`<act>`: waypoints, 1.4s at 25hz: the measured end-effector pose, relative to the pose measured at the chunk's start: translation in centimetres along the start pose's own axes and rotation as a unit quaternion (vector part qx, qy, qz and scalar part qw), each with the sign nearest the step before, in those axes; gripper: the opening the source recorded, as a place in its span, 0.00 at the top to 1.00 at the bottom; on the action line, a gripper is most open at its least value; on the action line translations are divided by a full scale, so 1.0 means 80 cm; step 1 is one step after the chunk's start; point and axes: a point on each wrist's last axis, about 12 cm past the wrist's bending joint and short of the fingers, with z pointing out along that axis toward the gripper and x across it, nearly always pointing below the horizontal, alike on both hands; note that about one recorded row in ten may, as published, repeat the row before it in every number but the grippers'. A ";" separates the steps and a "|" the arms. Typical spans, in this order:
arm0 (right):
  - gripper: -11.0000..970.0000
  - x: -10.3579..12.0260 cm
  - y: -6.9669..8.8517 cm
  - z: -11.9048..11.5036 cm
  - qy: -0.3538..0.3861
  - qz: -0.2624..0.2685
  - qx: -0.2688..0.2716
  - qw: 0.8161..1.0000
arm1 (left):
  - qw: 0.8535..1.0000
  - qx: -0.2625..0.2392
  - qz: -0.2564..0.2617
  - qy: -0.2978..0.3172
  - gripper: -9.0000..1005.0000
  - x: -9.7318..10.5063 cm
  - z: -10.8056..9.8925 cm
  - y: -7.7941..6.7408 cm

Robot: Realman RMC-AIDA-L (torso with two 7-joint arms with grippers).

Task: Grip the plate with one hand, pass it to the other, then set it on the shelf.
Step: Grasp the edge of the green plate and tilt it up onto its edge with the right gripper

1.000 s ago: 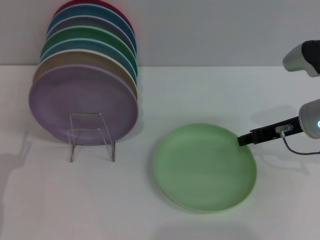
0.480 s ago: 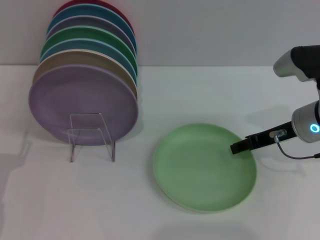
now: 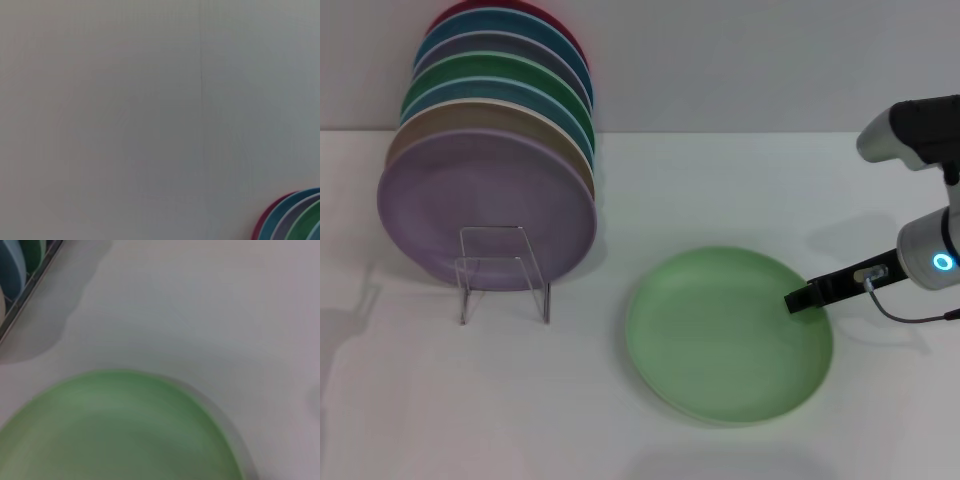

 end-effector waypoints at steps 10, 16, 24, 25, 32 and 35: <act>0.78 -0.002 0.007 0.007 -0.001 -0.014 0.002 1.000 | 1.000 0.000 0.001 0.003 0.22 0.001 -0.001 0.001; 0.88 -0.002 0.009 0.009 0.002 -0.018 0.003 1.000 | 1.000 0.001 0.001 0.002 0.22 0.001 0.001 0.000; 0.96 -0.001 0.009 0.002 -0.009 -0.020 0.002 1.000 | 1.000 0.001 -0.002 -0.002 0.23 0.000 0.002 -0.002; 0.96 -0.001 0.008 0.001 -0.009 -0.020 0.002 1.000 | 1.000 0.001 -0.002 -0.002 0.23 -0.001 0.002 -0.002; 0.97 -0.005 0.008 -0.009 -0.029 -0.025 0.007 0.999 | 1.000 0.001 -0.003 -0.004 0.23 -0.001 0.001 -0.002; 0.97 -0.010 0.011 -0.021 -0.051 -0.032 0.007 0.998 | 1.000 0.002 -0.003 -0.008 0.23 -0.002 0.000 -0.003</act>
